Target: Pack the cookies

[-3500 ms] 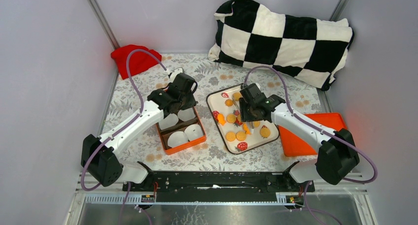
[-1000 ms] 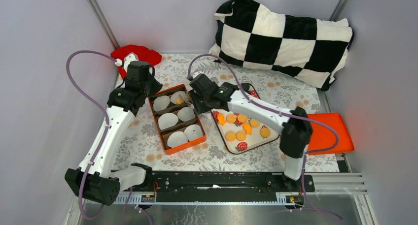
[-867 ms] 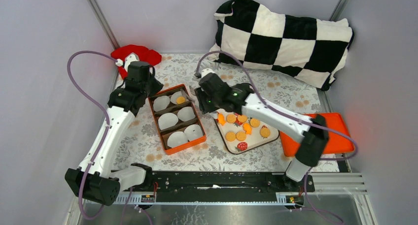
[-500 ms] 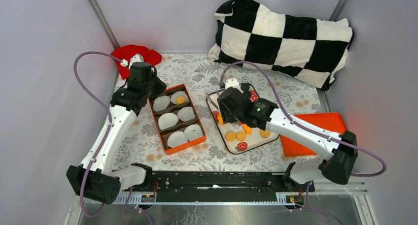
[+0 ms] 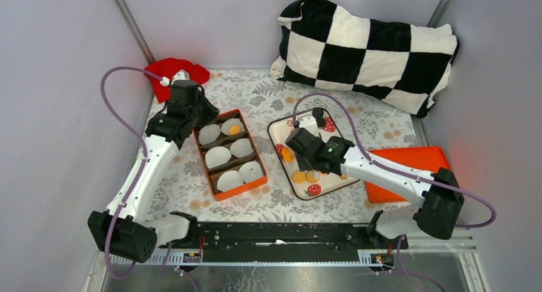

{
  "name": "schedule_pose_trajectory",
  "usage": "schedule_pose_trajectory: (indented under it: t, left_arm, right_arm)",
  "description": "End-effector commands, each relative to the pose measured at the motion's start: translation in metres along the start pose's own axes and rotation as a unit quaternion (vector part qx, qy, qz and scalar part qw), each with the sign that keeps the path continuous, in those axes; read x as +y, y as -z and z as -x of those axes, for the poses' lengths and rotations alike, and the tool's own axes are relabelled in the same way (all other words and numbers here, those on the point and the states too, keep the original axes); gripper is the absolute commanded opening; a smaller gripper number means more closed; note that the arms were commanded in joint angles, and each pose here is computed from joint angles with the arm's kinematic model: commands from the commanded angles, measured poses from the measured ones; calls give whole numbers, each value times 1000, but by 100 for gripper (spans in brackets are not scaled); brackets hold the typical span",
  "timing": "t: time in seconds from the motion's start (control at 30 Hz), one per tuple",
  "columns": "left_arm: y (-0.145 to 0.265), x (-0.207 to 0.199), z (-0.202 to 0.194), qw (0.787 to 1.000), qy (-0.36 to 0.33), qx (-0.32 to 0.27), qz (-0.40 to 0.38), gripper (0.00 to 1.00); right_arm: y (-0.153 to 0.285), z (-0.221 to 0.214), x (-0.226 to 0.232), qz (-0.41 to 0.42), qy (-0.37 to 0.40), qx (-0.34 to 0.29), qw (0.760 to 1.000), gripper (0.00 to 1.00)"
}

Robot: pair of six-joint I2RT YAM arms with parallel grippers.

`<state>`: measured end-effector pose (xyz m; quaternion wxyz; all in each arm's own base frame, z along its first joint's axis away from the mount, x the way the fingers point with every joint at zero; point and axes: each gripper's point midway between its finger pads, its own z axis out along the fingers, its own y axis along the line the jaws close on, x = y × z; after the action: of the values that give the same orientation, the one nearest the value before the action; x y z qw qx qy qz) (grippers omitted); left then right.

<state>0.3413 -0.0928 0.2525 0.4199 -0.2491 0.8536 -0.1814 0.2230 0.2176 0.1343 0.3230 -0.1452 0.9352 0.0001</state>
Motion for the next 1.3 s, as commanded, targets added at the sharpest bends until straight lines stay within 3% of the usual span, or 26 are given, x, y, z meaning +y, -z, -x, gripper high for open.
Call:
schedule_pose_trajectory:
  t: [0.0, 0.43, 0.6, 0.73, 0.83, 1.27]
  left_arm:
    - [-5, -5, 2, 1000, 7, -3, -17, 20]
    - [-5, 1, -3, 1000, 2, 0, -12, 20]
    - [-6, 1, -5, 1000, 1, 3, -12, 20]
    - [-5, -1, -5, 1000, 2, 4, -16, 20]
    - [-1, -3, 0, 1000, 1, -1, -17, 20]
    - [17, 19, 53, 996, 32, -68, 53, 20]
  right_arm:
    - [-2, 17, -4, -25, -20, -39, 999, 51]
    - [-36, 17, 4, -25, -35, -18, 999, 48]
    - [-35, 21, 7, -11, -43, -15, 999, 36]
    - [-27, 32, 14, 9, -41, -24, 999, 16]
    - [-14, 55, 22, 33, -44, -47, 997, 10]
    - [22, 125, 108, 166, 6, -83, 983, 10]
